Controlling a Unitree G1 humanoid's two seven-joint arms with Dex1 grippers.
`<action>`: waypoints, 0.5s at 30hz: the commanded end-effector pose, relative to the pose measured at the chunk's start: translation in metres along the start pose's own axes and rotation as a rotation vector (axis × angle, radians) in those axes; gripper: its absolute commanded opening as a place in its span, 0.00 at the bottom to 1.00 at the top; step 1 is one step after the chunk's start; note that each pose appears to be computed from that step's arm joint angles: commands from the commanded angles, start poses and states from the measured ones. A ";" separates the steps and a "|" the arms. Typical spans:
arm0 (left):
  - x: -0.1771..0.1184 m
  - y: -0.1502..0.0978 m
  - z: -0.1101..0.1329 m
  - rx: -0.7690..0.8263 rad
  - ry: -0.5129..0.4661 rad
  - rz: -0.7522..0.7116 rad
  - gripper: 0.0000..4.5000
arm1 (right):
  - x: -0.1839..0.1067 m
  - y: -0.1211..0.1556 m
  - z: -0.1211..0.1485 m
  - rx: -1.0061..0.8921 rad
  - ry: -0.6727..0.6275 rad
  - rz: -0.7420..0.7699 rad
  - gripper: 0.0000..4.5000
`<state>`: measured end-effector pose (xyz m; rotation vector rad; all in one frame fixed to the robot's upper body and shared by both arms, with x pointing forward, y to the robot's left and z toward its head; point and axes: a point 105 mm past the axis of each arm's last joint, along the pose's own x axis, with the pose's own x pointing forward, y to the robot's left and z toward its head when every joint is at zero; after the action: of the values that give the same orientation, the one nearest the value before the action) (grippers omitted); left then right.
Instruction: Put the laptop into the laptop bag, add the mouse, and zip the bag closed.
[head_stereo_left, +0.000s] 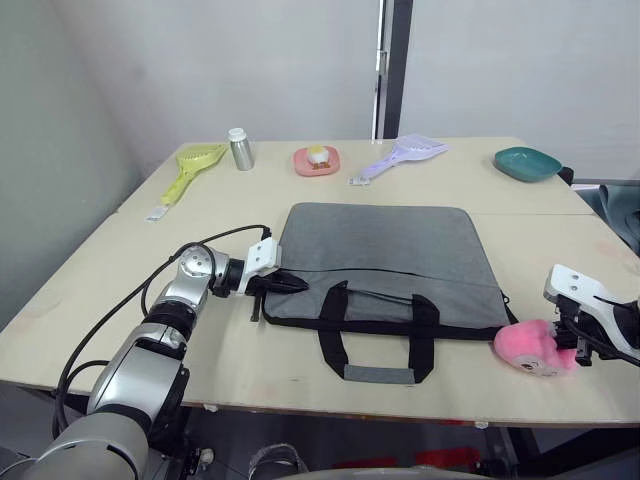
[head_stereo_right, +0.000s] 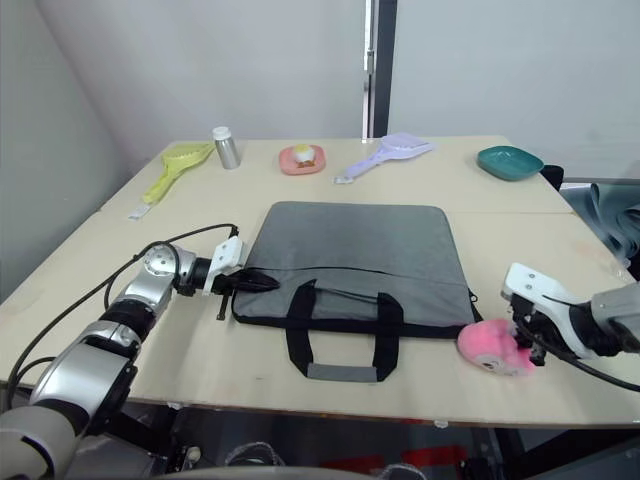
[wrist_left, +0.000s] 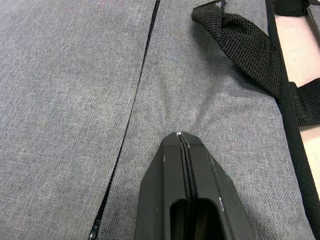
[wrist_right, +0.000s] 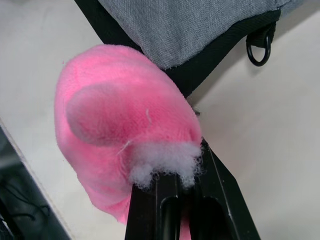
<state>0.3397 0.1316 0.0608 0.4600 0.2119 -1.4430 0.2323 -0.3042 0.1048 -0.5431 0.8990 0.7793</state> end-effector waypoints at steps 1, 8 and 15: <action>-0.009 -0.073 -0.098 -0.308 0.363 -0.200 0.00 | -0.026 -0.033 -0.028 0.019 0.156 -0.171 0.01; -0.003 -0.073 -0.098 -0.308 0.358 -0.191 0.00 | -0.015 -0.013 0.013 -0.003 -0.059 -0.041 0.01; -0.002 -0.072 -0.102 -0.305 0.359 -0.157 0.00 | -0.017 0.004 0.028 0.136 -0.221 0.062 0.17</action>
<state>0.3428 0.1333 0.0598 0.4765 0.2111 -1.4134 0.2345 -0.2918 0.1200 -0.3162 0.8032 0.8028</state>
